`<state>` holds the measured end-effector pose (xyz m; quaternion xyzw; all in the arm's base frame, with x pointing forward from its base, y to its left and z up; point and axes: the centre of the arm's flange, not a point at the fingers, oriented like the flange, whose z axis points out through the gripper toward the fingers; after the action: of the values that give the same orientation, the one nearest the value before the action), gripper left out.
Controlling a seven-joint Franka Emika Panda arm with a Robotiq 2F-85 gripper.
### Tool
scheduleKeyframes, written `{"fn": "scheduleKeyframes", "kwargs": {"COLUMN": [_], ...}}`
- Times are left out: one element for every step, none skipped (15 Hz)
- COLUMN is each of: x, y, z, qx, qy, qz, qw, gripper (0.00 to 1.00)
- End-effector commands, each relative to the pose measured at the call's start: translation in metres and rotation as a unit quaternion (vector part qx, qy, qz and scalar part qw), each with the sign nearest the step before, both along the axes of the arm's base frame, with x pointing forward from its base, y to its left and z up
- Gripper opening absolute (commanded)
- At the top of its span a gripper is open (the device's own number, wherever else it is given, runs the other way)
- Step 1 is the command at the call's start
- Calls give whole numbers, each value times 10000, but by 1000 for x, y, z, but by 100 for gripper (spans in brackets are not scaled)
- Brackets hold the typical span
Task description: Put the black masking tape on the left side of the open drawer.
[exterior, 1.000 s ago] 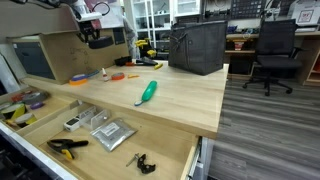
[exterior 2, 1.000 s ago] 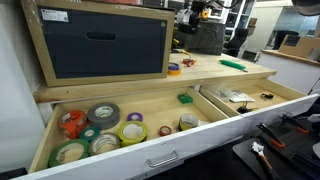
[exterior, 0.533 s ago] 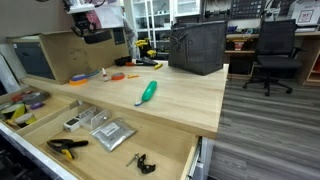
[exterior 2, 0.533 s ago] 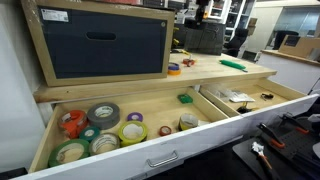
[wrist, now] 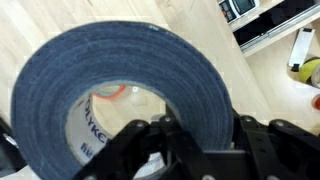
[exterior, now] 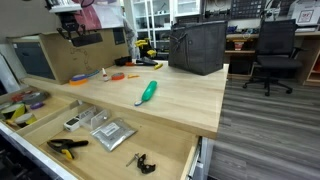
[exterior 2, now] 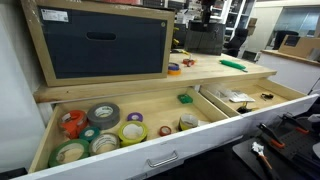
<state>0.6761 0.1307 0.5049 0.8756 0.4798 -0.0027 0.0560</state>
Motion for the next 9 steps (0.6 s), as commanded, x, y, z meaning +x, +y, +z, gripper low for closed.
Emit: {"fn": "scheduleKeyframes", "kwargs": {"x": [-84, -93, -103, -114, -125, -137, -149, -162, -176], "y": [8, 12, 17, 21, 25, 27, 29, 29, 30], "z": [-1, -3, -4, -5, -5, -7, -7, -8, -8], "qx": [-58, -73, -67, -52, -36, -16, -5, 12, 29], "qy": [-199, -196, -208, -229, -268, -283, -287, -267, -263], "qz": [-53, -31, -61, -72, -44, -8, 33, 80, 115], "qw": [9998, 9998, 9997, 9997, 9996, 9996, 9996, 9996, 9996], "gripper": [20, 20, 20, 20, 20, 20, 20, 20, 20]}}
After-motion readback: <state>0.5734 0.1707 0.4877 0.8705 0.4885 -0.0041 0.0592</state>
